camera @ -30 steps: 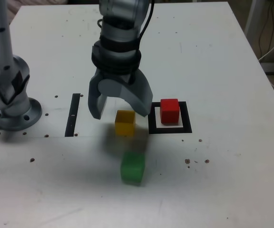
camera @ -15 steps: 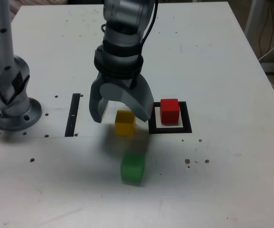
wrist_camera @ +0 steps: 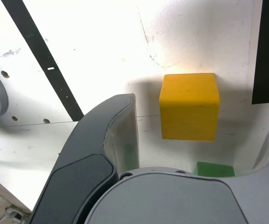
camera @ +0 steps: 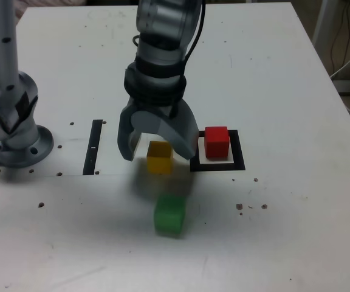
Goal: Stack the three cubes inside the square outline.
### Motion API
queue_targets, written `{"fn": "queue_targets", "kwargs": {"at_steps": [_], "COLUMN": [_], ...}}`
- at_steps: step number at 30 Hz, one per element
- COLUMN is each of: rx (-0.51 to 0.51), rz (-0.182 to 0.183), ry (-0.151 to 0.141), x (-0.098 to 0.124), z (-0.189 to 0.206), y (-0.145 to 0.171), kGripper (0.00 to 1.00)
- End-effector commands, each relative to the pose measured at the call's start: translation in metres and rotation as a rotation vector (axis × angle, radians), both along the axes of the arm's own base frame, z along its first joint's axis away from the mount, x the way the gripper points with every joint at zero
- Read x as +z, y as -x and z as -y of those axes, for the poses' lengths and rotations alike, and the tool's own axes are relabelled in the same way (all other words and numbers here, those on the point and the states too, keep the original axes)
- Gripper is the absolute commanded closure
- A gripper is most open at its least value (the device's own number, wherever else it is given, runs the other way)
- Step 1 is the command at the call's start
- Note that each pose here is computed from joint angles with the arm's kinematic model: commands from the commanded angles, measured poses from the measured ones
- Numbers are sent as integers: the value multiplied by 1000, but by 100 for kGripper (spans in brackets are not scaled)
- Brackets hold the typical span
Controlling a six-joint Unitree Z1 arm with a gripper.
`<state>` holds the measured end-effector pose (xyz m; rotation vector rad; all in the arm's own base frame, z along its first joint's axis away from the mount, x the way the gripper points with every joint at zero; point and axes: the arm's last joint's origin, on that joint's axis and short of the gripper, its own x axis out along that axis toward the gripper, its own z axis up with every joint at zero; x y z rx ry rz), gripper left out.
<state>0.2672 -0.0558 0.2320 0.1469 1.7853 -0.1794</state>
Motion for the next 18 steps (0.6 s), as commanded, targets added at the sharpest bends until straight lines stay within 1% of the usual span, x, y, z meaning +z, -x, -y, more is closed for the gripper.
{"fn": "queue_targets", "kwargs": {"at_steps": [1,8,11,15,18], "rx": [-1,12,13,11,10], "rz": [-8,-42,-44,-37,-43], "ry": [-1,-10,-15,-22,-27], "x": [-4,-16,-18,-18,-19], "z": [0,-3,-4,-4,-4], "y": [-1,-7,-9,-10,-10], "kGripper": [4,4,6,9,11]}}
